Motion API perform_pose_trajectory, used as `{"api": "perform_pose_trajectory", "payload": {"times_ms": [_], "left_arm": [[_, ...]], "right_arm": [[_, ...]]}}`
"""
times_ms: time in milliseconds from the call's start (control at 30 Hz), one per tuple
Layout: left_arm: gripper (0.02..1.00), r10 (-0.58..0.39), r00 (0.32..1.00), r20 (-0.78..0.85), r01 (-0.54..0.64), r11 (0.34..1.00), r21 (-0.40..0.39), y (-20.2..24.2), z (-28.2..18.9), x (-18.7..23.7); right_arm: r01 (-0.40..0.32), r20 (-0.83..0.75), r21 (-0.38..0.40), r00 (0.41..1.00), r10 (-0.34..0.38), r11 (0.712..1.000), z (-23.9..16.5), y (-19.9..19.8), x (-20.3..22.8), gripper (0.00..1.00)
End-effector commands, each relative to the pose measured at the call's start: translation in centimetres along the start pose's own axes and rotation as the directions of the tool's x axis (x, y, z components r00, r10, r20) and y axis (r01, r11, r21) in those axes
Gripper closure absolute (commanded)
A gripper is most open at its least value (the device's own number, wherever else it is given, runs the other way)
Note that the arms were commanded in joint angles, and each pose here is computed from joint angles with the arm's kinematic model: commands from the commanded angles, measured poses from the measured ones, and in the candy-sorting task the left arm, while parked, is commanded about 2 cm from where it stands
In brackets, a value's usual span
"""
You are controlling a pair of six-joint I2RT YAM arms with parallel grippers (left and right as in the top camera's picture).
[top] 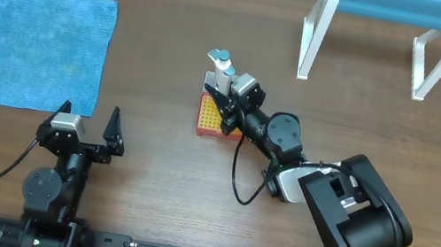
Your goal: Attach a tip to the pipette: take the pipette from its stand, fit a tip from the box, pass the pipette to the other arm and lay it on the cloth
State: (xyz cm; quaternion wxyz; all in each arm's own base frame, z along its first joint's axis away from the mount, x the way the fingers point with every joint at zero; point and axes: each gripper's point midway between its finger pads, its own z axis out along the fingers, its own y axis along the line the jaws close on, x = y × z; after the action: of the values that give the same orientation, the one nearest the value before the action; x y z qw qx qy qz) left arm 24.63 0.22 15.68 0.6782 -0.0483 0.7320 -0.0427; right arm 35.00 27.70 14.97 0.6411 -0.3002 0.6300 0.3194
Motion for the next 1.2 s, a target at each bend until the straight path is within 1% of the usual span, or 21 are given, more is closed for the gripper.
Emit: {"api": "perform_pose_trajectory", "payload": {"times_ms": [33,167,300,733,833,1200], "left_arm": [[0.047,0.013,1.0,0.001,-0.013,1.0,-0.006,0.1,0.0,0.1],[0.049,0.013,1.0,0.001,-0.013,1.0,-0.006,0.1,0.0,0.1],[0.047,0.013,1.0,0.001,-0.013,1.0,-0.006,0.1,0.0,0.1],[0.047,0.013,1.0,0.001,-0.013,1.0,-0.006,0.1,0.0,0.1],[0.047,0.013,1.0,0.001,-0.013,1.0,-0.006,0.1,0.0,0.1],[0.047,0.013,1.0,0.001,-0.013,1.0,-0.006,0.1,0.0,0.1]], "right_arm": [[-0.006,-0.006,-0.034,1.0,0.006,0.999,0.0,0.8,0.4,0.93],[-0.006,-0.007,-0.031,1.0,0.006,1.0,0.0,0.7,0.4,0.928],[-0.006,-0.009,-0.005,1.0,0.006,1.0,-0.2,0.0,0.5,0.928],[-0.006,-0.01,0.0,1.0,0.006,1.0,-0.3,-0.2,0.5,0.93],[-0.005,-0.013,0.018,1.0,0.005,1.0,-0.3,-0.7,0.6,0.93],[-0.014,-0.035,0.018,0.999,0.014,1.0,-0.3,-0.6,1.1,0.928]]}}
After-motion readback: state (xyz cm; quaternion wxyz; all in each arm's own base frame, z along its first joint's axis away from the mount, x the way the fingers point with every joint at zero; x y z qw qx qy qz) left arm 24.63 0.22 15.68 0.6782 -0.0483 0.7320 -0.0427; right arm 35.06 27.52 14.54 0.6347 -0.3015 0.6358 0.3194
